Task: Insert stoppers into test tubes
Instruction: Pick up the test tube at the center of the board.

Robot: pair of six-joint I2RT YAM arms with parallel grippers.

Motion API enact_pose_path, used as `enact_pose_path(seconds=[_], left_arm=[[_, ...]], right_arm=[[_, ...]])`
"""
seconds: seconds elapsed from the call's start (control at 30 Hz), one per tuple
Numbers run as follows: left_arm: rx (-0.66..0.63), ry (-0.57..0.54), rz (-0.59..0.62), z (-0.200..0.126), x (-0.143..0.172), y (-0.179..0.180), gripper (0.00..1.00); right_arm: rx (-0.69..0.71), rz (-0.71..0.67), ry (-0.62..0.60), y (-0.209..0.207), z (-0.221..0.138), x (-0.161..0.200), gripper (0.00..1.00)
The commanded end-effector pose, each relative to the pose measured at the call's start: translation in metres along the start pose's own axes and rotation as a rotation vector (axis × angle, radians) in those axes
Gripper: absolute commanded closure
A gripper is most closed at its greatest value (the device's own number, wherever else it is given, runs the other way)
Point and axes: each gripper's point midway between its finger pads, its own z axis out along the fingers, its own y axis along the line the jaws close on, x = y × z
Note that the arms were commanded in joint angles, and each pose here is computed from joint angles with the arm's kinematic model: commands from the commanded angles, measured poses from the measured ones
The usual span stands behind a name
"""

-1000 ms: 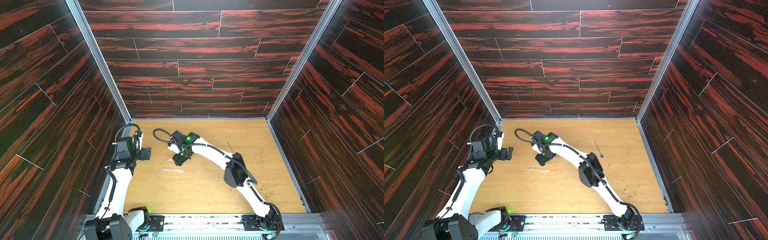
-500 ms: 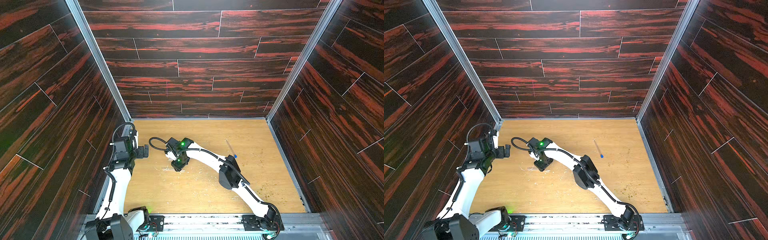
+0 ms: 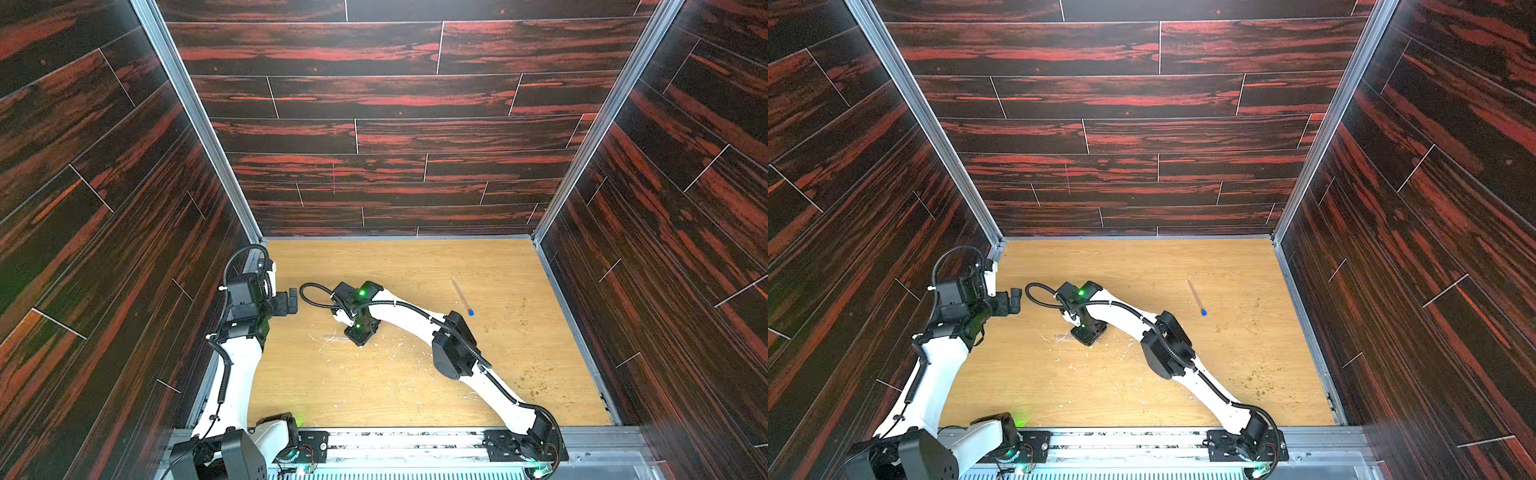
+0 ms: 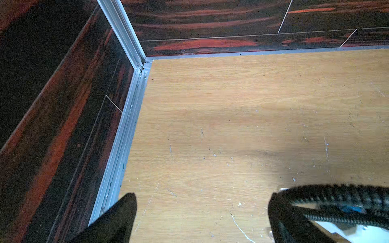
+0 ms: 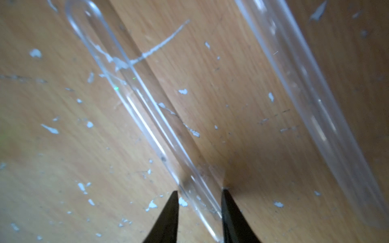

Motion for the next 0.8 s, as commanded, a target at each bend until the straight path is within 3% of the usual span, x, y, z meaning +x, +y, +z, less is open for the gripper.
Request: enact_pose_path(seconds=[0.0, 0.5, 0.77], left_arm=[[0.0, -0.024, -0.011, -0.004, -0.002, 0.001, 0.0], [0.018, -0.027, -0.012, -0.006, -0.002, -0.001, 0.0], [0.058, -0.015, 0.007, -0.007, 0.001, -0.009, 0.0]], right_arm=[[0.02, -0.006, 0.091, -0.001, 0.023, 0.02, 0.69], [0.053, -0.051, 0.142, 0.008, 0.029, 0.039, 0.85], [0.045, -0.079, 0.104, 0.019, 0.004, 0.042, 0.88]])
